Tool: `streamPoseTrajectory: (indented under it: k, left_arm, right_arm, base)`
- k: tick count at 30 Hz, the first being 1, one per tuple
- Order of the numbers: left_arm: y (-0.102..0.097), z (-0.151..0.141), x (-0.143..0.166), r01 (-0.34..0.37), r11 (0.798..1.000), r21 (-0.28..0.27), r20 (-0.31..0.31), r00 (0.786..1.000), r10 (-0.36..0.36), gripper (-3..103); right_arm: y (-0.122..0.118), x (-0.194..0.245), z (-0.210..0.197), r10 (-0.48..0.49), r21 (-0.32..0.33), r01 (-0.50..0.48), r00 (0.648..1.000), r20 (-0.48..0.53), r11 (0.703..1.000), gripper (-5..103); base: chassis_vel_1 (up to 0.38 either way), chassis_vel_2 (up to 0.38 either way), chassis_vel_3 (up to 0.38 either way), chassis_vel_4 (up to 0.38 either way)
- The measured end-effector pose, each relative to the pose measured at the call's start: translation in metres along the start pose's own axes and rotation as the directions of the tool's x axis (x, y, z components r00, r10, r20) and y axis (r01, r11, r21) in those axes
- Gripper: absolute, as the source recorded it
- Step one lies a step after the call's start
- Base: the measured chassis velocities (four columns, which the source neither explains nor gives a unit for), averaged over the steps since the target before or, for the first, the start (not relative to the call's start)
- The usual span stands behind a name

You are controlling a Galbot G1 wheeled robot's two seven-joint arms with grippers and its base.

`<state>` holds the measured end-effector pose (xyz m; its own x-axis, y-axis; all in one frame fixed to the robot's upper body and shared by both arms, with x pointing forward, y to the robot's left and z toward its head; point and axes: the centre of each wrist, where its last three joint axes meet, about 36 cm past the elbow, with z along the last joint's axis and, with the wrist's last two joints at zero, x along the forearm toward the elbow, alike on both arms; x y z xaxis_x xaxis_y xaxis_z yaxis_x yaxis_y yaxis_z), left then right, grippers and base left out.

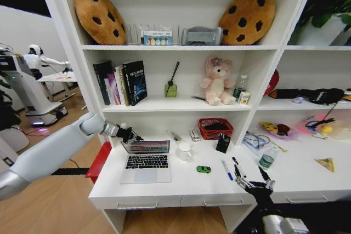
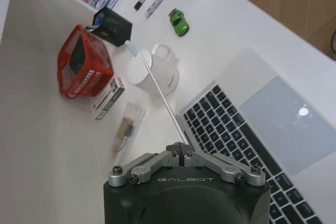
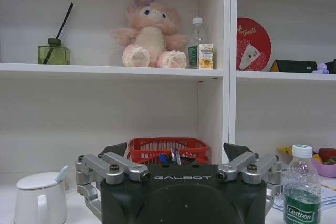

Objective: Organize the objects on the table.

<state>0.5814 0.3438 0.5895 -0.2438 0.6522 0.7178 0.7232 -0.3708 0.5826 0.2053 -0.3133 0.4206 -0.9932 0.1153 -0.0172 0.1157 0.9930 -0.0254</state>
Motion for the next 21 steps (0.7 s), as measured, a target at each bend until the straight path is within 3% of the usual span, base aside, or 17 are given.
streamPoseTrajectory:
  k: [2,5,8,9,10,11,12,13,15,16,17,18,19,20,21]
  left_arm:
    - [-0.025,-0.019,-0.004,-0.043,0.999,0.001,0.026,0.999,0.043,0]
    - [-0.039,-0.029,-0.006,-0.057,0.998,0.002,0.041,0.998,0.057,0]
    - [-0.088,-0.049,-0.006,-0.082,0.996,0.035,0.071,0.994,0.079,0]
    - [-0.088,-0.049,-0.006,-0.082,0.996,0.035,0.071,0.994,0.079,0]
    - [-0.116,-0.049,-0.005,-0.101,0.993,0.067,0.067,0.993,0.097,0]
    - [-0.128,-0.048,-0.003,-0.101,0.992,0.081,0.064,0.993,0.096,0]
    - [-0.146,-0.045,0.001,-0.085,0.990,0.114,0.056,0.995,0.079,0]
    - [-0.146,-0.045,0.001,-0.085,0.990,0.114,0.056,0.995,0.079,0]
    - [-0.174,-0.038,0.002,0.011,0.980,0.199,0.060,0.998,-0.023,0]
    - [-0.185,-0.033,0.002,0.096,0.962,0.257,0.047,0.993,-0.112,0]
    - [-0.185,-0.033,0.002,0.096,0.962,0.257,0.047,0.993,-0.112,0]
    - [-0.190,-0.030,0.001,0.156,0.941,0.300,0.037,0.984,-0.174,0]
    - [-0.194,-0.027,-0.001,0.233,0.905,0.355,0.021,0.966,-0.257,0]
    - [-0.196,-0.025,-0.003,0.333,0.844,0.421,-0.011,0.932,-0.363,0]
    - [-0.196,-0.025,-0.003,0.333,0.844,0.421,-0.011,0.932,-0.363,0]
  right_arm:
    - [0.001,0.000,0.000,-0.001,-0.002,0.001,1.000,-0.001,1.000,100]
    - [0.001,0.000,0.000,-0.002,-0.003,0.002,1.000,-0.001,1.000,100]
    - [0.004,0.000,-0.001,-0.006,-0.005,0.006,1.000,-0.003,1.000,100]
    - [0.004,0.000,-0.001,-0.006,-0.005,0.006,1.000,-0.003,1.000,100]
    - [0.005,0.000,-0.001,-0.008,-0.006,0.008,1.000,-0.004,1.000,100]
    - [0.005,0.001,-0.001,-0.009,-0.007,0.009,1.000,-0.007,1.000,100]
    - [0.005,0.001,-0.001,-0.011,-0.008,0.011,1.000,-0.010,1.000,100]
    - [0.005,0.001,-0.001,-0.011,-0.008,0.011,1.000,-0.010,1.000,100]
    - [0.006,0.002,-0.001,-0.015,-0.009,0.015,1.000,-0.014,1.000,100]
    - [0.007,0.002,-0.002,-0.015,-0.009,0.014,1.000,-0.016,1.000,100]
    - [0.007,0.002,-0.002,-0.015,-0.009,0.014,1.000,-0.016,1.000,100]
    - [0.007,0.004,-0.002,-0.011,-0.010,0.011,1.000,-0.017,1.000,100]
    - [0.006,0.006,-0.003,-0.002,-0.009,0.002,1.000,-0.018,1.000,100]
    - [0.006,0.008,-0.005,0.011,-0.011,-0.011,1.000,-0.016,1.000,100]
    - [0.006,0.008,-0.005,0.011,-0.011,-0.011,1.000,-0.016,1.000,100]
  base:
    - [0.000,0.000,0.000,0.000]
    - [0.000,0.000,0.000,0.000]
    - [0.000,0.000,0.000,0.000]
    - [0.000,0.000,0.000,0.000]
    - [0.000,0.000,0.000,0.000]
    - [0.000,0.000,0.000,0.000]
    - [0.000,0.000,0.000,0.000]
    - [0.000,0.000,0.000,0.000]
    - [0.000,0.000,0.000,0.000]
    - [0.000,0.000,0.000,0.000]
    - [0.000,0.000,0.000,0.000]
    - [0.000,0.000,0.000,0.000]
    - [0.000,0.000,0.000,0.000]
    - [0.000,0.000,0.000,0.000]
    - [0.000,0.000,0.000,0.000]
